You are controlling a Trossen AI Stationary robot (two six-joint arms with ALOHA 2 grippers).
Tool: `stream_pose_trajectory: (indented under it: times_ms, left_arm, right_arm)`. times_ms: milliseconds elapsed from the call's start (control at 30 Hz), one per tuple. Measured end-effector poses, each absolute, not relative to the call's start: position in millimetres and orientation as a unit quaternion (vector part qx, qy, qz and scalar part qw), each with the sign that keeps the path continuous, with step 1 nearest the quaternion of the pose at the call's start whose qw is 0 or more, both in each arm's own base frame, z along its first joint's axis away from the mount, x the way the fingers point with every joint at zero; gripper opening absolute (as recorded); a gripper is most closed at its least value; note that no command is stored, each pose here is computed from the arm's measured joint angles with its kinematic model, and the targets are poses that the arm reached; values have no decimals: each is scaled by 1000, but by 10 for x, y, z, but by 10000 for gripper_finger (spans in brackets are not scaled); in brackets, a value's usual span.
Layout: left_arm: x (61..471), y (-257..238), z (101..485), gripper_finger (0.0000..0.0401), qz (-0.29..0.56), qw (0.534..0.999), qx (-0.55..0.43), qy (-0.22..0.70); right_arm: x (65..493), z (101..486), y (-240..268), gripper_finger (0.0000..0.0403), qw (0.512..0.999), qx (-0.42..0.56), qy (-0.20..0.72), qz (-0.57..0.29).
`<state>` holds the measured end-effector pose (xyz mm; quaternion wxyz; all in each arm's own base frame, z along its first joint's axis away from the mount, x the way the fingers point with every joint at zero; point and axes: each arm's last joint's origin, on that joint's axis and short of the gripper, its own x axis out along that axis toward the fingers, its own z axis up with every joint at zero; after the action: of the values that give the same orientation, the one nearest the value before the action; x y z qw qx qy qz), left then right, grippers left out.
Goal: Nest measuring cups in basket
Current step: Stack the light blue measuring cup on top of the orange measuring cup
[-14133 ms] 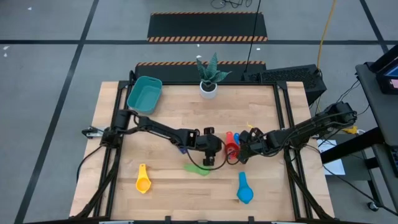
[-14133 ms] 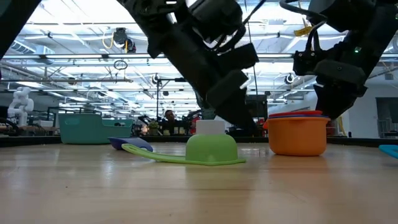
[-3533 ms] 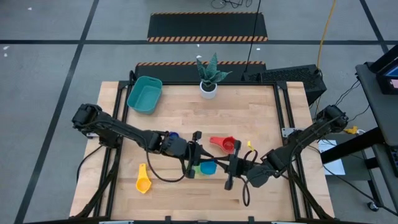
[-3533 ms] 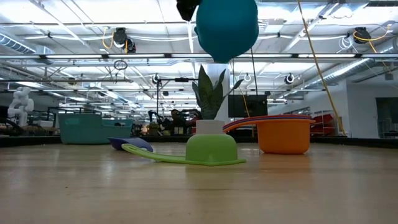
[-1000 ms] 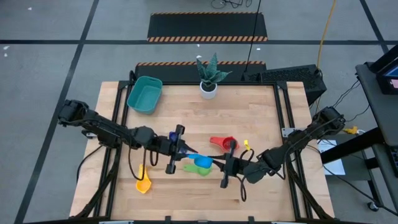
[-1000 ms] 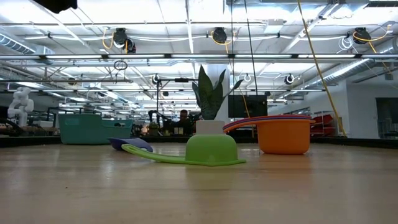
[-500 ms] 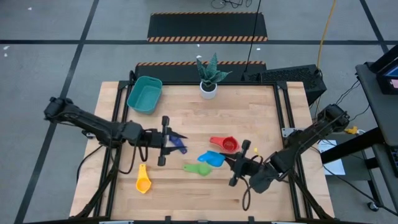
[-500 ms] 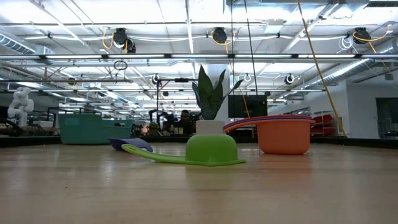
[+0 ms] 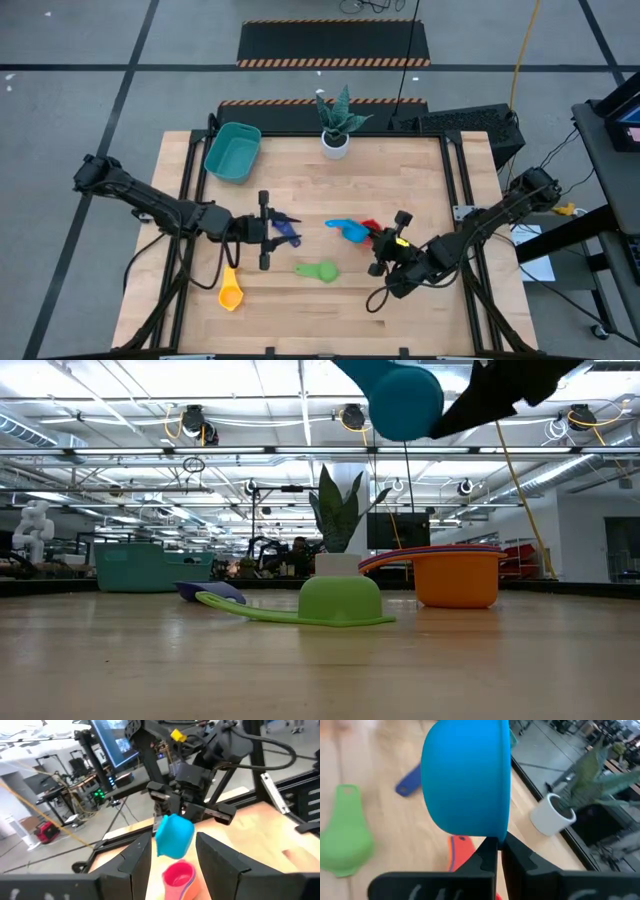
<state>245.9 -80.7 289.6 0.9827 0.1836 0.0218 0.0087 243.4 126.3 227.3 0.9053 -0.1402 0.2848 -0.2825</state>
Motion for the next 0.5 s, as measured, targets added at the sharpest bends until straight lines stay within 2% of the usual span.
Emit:
stream_pose_trajectory:
  times_ms: [500]
  left_arm:
    - [2516,-812,2774,168,13,977,205,59]
  right_arm:
    - [2446,2177,1124,0,888,-111,342,-286]
